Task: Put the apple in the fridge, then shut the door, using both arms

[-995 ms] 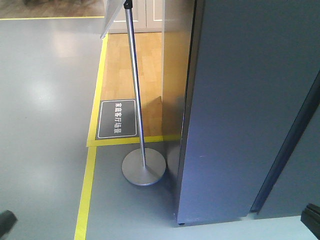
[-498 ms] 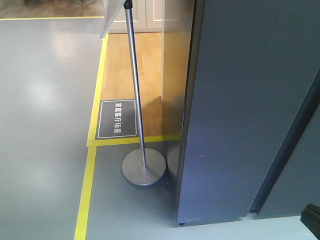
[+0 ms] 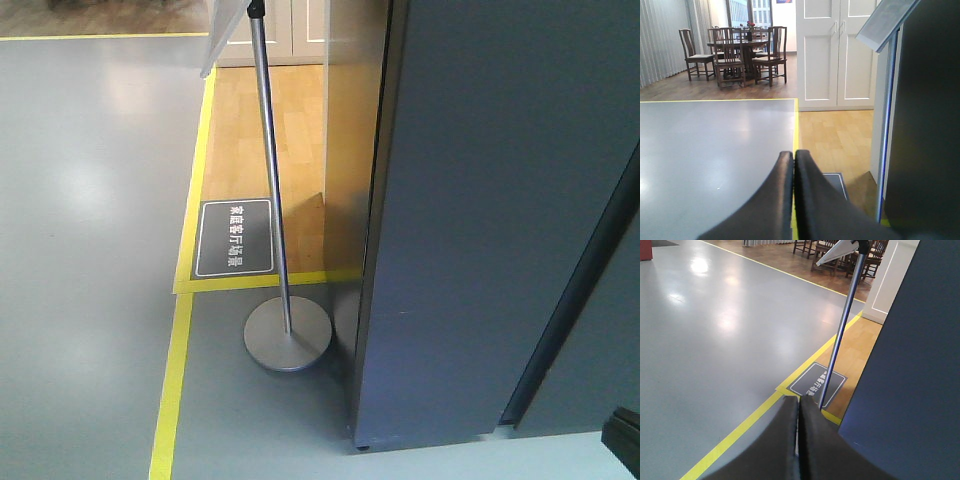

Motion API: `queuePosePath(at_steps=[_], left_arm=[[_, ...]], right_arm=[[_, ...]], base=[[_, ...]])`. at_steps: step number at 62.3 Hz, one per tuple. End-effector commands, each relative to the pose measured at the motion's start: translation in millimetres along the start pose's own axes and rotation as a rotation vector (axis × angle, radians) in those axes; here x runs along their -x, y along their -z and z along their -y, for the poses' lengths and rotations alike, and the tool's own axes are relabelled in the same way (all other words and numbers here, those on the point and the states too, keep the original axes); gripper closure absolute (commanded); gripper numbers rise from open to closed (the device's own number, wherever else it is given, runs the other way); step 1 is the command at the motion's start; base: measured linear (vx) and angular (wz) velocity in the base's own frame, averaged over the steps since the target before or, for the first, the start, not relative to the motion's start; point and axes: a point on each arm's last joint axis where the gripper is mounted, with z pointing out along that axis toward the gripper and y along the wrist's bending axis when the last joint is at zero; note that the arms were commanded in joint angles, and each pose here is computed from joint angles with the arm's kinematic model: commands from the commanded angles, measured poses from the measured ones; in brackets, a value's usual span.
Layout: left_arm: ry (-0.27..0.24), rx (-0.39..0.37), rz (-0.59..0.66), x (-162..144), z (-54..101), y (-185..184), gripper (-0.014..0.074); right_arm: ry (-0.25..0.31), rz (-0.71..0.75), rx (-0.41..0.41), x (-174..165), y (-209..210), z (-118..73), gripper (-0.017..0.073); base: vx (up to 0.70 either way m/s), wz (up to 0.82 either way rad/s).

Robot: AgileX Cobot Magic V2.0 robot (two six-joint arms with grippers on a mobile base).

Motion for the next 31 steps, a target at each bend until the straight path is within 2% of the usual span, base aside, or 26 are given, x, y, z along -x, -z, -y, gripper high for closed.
queuePosePath(at_steps=[1, 7, 31], left_arm=[[0.049, -0.011, 0.057, -2.7, 0.5, 0.2, 0.0600], [0.087, -0.013, 0.058, -2.5, 0.5, 0.2, 0.0600], [0.087, -0.013, 0.058, -2.1, 0.6, 0.2, 0.0600]], right_arm=[[-0.015, 0.062, -0.033, 11.0, 1.4, 3.8, 0.0563], [-0.015, 0.062, -0.033, 11.0, 1.4, 3.8, 0.0563], [-0.015, 0.062, -0.033, 11.0, 1.4, 3.8, 0.0563]], base=[[0.00, 0.00], [0.00, 0.00], [0.00, 0.00]])
